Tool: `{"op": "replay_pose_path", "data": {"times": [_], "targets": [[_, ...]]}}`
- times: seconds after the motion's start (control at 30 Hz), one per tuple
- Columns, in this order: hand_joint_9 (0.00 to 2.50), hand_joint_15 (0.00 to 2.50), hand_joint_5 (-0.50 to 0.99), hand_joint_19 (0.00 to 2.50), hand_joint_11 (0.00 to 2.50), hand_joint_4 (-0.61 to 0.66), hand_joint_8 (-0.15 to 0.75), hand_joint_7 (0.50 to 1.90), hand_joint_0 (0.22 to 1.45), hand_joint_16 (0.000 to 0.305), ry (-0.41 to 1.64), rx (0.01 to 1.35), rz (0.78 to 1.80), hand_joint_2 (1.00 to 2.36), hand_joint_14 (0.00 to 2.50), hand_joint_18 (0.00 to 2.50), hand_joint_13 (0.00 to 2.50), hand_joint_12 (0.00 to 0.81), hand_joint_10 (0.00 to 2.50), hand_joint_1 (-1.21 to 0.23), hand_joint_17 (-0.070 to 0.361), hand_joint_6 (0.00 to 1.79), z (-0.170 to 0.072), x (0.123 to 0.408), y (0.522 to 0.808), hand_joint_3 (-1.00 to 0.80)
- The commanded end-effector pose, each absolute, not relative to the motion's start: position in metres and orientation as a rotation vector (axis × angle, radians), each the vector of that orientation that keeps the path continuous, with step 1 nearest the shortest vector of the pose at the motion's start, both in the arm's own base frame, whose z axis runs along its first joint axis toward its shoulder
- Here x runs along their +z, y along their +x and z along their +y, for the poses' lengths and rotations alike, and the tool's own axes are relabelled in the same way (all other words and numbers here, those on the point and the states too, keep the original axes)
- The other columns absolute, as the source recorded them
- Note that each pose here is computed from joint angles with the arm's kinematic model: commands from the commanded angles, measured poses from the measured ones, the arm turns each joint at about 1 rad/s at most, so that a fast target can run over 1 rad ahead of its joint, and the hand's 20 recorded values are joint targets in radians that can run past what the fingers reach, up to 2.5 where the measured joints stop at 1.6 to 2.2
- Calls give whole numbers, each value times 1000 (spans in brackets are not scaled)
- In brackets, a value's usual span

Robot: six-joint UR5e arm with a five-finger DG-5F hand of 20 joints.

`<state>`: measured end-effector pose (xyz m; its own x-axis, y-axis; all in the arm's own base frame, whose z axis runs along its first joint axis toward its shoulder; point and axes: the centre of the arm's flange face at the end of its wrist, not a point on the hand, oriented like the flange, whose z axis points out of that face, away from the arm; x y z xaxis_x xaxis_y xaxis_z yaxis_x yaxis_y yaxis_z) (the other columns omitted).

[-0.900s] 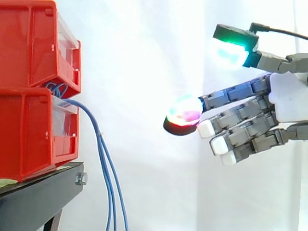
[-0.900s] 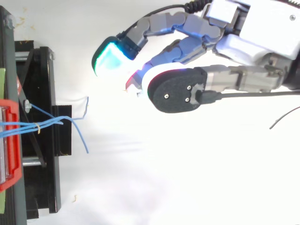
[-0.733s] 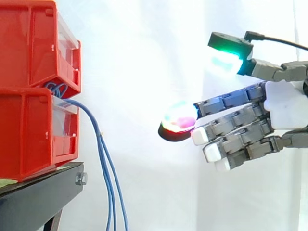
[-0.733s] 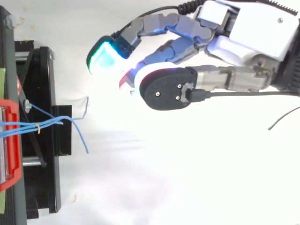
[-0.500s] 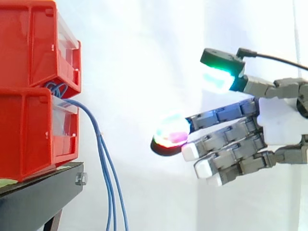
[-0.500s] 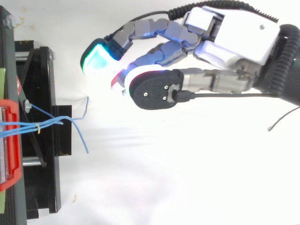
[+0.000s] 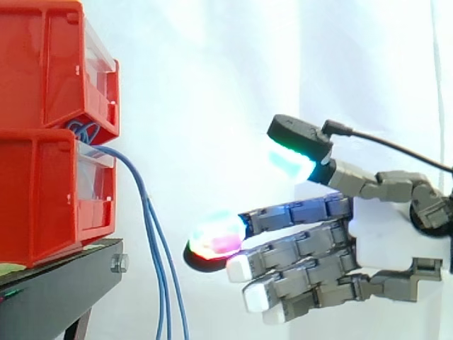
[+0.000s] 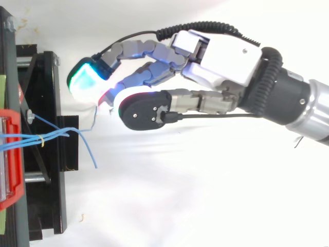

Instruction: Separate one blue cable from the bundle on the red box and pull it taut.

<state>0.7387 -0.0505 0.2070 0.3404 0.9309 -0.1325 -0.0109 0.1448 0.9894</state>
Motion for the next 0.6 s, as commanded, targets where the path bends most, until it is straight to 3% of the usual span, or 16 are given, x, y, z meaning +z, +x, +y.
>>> {"op": "replay_pose_path", "data": {"times": [0.0, 0.23, 0.47, 0.57], "targets": [[796, 446, -172, 663, 304, 174, 207, 749, 511, 61, 1217, 886, 974, 1001, 18, 413, 820, 330, 12, -468, 136, 502, -50, 192, 750, -489], [795, 438, -172, 657, 303, 176, 211, 749, 511, 61, 1217, 918, 954, 1001, 18, 395, 792, 334, 12, -469, 136, 502, -49, 176, 777, -487], [799, 441, -170, 660, 308, 177, 209, 745, 512, 61, 1192, 915, 945, 1000, 18, 386, 790, 332, 12, -469, 136, 502, -49, 182, 785, -489], [795, 433, -170, 650, 303, 177, 209, 743, 512, 61, 1182, 906, 953, 1000, 18, 385, 790, 333, 14, -469, 136, 502, -46, 171, 787, -488]]}}
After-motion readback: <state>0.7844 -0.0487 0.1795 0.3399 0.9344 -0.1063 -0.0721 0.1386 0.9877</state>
